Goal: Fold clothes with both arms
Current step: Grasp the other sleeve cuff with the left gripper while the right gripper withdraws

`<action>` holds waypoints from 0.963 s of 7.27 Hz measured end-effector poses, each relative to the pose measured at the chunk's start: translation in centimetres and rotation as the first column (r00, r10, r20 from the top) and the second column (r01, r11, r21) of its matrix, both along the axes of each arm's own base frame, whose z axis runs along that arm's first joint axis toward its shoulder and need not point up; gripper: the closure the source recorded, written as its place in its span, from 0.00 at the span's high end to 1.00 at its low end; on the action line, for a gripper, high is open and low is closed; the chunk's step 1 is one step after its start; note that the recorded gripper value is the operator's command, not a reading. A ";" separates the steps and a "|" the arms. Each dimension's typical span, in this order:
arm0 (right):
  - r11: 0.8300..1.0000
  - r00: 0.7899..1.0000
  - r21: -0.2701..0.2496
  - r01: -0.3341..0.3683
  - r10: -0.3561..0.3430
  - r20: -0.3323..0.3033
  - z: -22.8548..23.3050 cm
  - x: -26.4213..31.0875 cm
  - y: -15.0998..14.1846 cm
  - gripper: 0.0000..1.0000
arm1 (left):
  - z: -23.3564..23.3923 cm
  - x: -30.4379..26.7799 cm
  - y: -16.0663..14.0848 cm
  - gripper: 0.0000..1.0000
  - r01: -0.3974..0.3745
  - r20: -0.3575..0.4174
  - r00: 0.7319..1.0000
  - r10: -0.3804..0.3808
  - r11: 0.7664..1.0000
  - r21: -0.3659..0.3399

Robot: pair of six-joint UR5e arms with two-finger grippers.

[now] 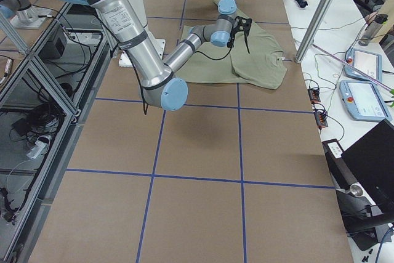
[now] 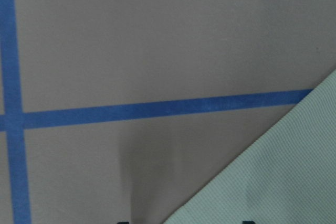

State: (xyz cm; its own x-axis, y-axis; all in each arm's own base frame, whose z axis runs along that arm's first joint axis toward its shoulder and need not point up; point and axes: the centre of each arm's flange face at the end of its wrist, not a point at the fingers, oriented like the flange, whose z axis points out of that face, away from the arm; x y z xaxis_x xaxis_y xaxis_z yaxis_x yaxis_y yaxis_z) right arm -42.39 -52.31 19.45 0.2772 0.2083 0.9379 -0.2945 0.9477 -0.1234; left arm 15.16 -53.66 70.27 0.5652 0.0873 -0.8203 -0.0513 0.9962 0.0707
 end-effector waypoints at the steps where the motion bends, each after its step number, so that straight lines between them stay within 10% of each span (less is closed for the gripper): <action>1: 1.000 1.000 0.001 0.000 0.000 0.000 0.2 0.3 0.0 0.99 | 0.0 0.3 0.1 0.69 -0.004 -0.001 1.000 0.004 1.000 -0.001; 7: 1.000 1.000 -0.004 -0.005 0.005 0.001 0.4 0.2 0.3 0.99 | 0.4 0.3 0.4 0.33 -0.007 0.002 1.000 0.007 1.000 -0.007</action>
State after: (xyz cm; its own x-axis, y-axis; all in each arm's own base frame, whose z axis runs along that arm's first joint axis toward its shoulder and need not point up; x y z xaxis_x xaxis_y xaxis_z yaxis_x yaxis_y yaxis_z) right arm -42.14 -51.99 19.85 0.2748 0.2133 0.9375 -0.2992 0.9456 -0.1274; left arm 15.49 -53.25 70.64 0.5666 0.0858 -0.8195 -0.0582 0.9962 0.0641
